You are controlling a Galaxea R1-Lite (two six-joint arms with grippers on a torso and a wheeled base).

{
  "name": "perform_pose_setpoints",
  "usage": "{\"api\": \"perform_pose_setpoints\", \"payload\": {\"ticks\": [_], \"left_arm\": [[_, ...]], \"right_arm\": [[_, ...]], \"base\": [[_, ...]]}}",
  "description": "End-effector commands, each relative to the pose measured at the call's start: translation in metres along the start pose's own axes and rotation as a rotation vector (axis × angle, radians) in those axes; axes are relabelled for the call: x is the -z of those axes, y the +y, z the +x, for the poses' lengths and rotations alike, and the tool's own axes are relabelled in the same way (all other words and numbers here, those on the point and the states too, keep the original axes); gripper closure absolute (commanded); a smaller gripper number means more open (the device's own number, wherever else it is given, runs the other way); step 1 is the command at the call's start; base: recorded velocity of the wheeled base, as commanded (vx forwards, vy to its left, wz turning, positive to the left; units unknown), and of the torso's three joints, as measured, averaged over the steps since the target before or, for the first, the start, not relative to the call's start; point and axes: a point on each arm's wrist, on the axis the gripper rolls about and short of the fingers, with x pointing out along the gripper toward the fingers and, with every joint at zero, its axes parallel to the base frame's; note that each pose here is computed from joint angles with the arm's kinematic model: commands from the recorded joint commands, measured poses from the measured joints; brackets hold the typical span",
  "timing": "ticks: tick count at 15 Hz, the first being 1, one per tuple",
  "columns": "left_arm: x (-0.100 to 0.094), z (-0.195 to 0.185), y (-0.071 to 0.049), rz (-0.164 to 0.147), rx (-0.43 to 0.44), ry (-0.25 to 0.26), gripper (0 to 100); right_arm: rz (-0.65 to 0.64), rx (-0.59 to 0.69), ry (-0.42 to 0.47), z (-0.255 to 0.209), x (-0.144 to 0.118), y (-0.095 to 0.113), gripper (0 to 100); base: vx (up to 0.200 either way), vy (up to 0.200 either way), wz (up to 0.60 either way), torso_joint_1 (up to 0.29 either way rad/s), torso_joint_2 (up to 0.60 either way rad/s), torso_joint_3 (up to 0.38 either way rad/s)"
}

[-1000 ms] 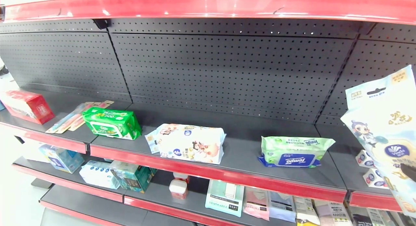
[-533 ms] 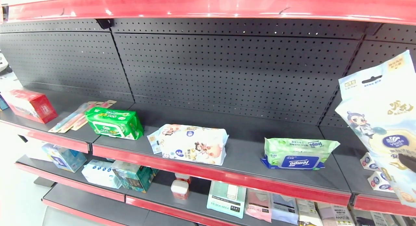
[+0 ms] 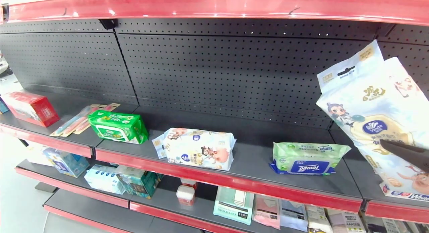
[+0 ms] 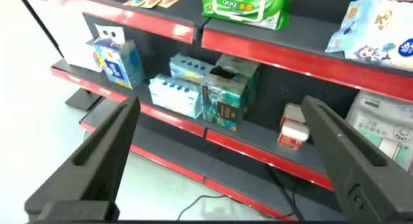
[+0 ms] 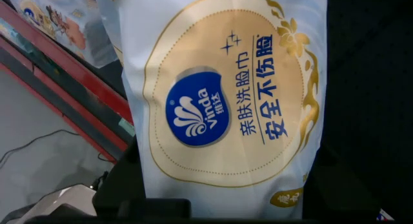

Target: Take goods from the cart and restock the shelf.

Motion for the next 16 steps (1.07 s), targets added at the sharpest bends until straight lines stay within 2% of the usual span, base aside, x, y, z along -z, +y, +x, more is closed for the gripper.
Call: {"api": "perform_pose_setpoints", "payload": {"ticks": [1, 2, 3, 4, 5, 6, 7, 8, 10, 11, 12, 13, 14, 16], "left_arm": [[-0.0005, 0.0013, -0.0001, 0.001, -0.023, 0.016, 0], [-0.0004, 0.0009, -0.0009, -0.014, -0.088, 0.016, 0], [-0.0004, 0.0008, -0.0014, -0.016, -0.068, 0.015, 0], [-0.0011, 0.0009, -0.0026, -0.013, 0.014, 0.018, 0], [-0.0011, 0.0008, -0.0036, 0.007, 0.141, 0.017, 0], [-0.0011, 0.001, -0.0031, 0.029, 0.206, 0.018, 0], [-0.0005, 0.0007, -0.0021, 0.033, 0.241, 0.011, 0], [-0.0001, 0.0002, -0.0014, 0.032, 0.224, 0.005, 0], [0.0009, -0.0006, 0.001, -0.006, 0.056, -0.01, 0], [0.0024, -0.0031, 0.0027, -0.031, 0.016, -0.059, 0], [0.0048, -0.0028, 0.0028, -0.03, 0.034, -0.11, 0], [0.0052, -0.0022, 0.0027, -0.027, 0.035, -0.116, 0], [0.0059, 0.0006, 0.002, -0.027, 0.037, -0.165, 0], [0.0071, 0.0014, -0.0007, -0.027, 0.15, -0.171, 0]], "right_arm": [[0.003, -0.007, 0.017, 0.0058, -0.0002, -0.0004, 100], [0.004, -0.006, 0.014, 0.0057, -0.0008, -0.0006, 100], [0.007, -0.005, 0.015, 0.0054, -0.0004, -0.0006, 100], [0.01, -0.004, 0.017, 0.0048, 0.0005, -0.0005, 100], [0.011, -0.003, 0.015, 0.0032, 0.0017, 0.0, 100], [0.013, -0.002, 0.017, 0.0031, 0.0025, 0.0001, 100], [0.013, -0.002, 0.017, 0.0031, 0.0025, 0.0001, 100], [0.011, -0.002, 0.015, 0.0029, 0.0021, 0.0, 100], [0.011, -0.002, 0.015, 0.0032, 0.0018, -0.0002, 100], [0.011, -0.003, 0.015, 0.0029, 0.0021, 0.0, 100], [0.013, -0.001, 0.013, 0.0025, 0.0019, -0.0001, 100], [0.013, -0.002, 0.011, 0.0024, 0.0015, -0.0001, 100], [0.013, -0.001, 0.011, 0.0027, 0.0012, -0.0004, 100], [0.013, -0.005, 0.019, 0.0033, 0.0033, 0.0003, 100]], "base": [[0.0, 0.0, 0.0, 0.0, 0.0, 0.0], [0.0, 0.0, 0.0, 0.0, 0.0, 0.0], [0.0, 0.0, 0.0, 0.0, 0.0, 0.0], [0.0, 0.0, 0.0, 0.0, 0.0, 0.0], [0.0, 0.0, 0.0, 0.0, 0.0, 0.0], [0.0, 0.0, 0.0, 0.0, 0.0, 0.0], [0.0, 0.0, 0.0, 0.0, 0.0, 0.0], [0.0, 0.0, 0.0, 0.0, 0.0, 0.0], [0.0, 0.0, 0.0, 0.0, 0.0, 0.0], [0.0, 0.0, 0.0, 0.0, 0.0, 0.0], [0.0, 0.0, 0.0, 0.0, 0.0, 0.0], [0.0, 0.0, 0.0, 0.0, 0.0, 0.0], [0.0, 0.0, 0.0, 0.0, 0.0, 0.0], [0.0, 0.0, 0.0, 0.0, 0.0, 0.0]]}}
